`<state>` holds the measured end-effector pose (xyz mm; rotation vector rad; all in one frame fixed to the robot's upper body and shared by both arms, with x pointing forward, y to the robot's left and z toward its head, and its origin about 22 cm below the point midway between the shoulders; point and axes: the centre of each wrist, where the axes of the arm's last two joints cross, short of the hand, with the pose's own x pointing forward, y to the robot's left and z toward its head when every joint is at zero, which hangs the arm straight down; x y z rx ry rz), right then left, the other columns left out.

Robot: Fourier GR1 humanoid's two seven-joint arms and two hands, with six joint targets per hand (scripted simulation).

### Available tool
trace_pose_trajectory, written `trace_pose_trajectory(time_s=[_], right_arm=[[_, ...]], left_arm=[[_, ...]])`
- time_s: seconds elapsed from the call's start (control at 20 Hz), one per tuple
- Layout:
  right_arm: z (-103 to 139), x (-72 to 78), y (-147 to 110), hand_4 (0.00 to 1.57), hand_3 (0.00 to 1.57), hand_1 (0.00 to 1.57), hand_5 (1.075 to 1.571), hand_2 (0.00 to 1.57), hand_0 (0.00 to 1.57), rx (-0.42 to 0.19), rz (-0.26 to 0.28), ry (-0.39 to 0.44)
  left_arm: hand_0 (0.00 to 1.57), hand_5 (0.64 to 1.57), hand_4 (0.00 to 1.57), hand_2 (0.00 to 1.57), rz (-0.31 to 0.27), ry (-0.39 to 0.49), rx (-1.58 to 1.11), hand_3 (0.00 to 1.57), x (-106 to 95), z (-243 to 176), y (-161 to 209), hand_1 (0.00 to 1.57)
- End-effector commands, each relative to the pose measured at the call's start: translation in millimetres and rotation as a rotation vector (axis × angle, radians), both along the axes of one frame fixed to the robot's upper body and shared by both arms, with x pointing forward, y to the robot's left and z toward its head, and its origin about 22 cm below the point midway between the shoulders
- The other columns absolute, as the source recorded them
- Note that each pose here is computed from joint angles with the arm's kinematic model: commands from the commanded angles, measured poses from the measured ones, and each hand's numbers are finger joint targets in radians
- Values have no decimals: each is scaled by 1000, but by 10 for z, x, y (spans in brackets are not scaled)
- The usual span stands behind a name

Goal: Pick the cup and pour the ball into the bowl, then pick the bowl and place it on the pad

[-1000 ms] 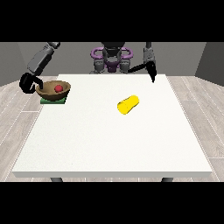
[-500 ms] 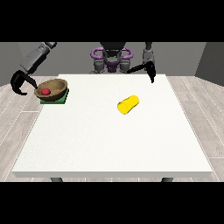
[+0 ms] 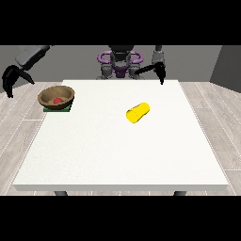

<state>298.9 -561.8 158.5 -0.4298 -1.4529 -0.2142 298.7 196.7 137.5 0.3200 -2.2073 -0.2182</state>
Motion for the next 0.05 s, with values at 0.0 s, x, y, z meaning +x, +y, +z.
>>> trace_pose_trajectory(time_s=[0.0], right_arm=[[458, -114, -164, 0, 288, 0, 1503, 189, 0, 32, 67, -11]], left_arm=[[0, 1569, 0, 0, 9, 103, -15, 0, 64, -110, 122, 0]])
